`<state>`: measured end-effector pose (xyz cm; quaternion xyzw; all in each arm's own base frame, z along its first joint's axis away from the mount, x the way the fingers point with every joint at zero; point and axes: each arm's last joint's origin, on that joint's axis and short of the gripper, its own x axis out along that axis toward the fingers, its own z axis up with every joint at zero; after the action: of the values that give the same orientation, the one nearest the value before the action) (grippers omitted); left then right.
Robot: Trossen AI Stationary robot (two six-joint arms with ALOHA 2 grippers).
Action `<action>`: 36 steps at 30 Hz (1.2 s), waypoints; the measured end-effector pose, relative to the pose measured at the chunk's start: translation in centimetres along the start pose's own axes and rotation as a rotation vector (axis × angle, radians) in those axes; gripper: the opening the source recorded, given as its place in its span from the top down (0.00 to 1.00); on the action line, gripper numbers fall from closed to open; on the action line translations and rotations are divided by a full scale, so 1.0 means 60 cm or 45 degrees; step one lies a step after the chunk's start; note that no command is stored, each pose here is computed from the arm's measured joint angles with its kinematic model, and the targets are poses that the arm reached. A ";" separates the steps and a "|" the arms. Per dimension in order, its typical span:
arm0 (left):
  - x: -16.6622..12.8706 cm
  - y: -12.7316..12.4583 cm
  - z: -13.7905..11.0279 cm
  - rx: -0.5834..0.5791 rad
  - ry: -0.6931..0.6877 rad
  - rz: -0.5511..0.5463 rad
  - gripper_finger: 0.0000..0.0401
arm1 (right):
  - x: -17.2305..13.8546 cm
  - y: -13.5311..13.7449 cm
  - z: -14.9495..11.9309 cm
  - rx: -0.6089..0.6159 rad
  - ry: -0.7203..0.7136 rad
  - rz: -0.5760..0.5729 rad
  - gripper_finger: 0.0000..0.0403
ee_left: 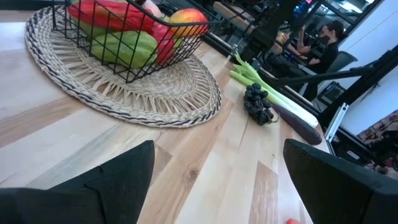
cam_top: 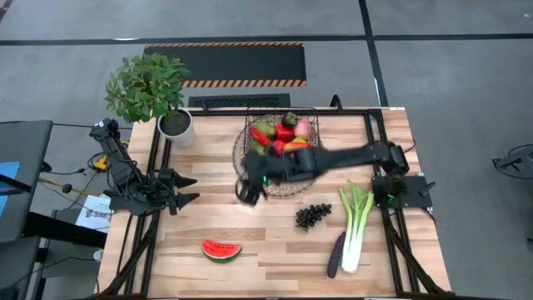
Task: Build produce basket
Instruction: Put the orange watermelon into the black wire basket
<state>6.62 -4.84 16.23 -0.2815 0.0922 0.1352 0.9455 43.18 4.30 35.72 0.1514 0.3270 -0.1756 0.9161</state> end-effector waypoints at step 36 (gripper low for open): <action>0.001 -0.002 -0.006 0.063 0.105 -0.048 0.15 | 0.306 0.274 -0.328 -0.371 -0.362 0.419 0.41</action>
<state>6.66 -5.14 16.01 -0.2652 0.1291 0.1032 0.9499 52.66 22.61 11.85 0.0427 0.1877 0.0054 0.9813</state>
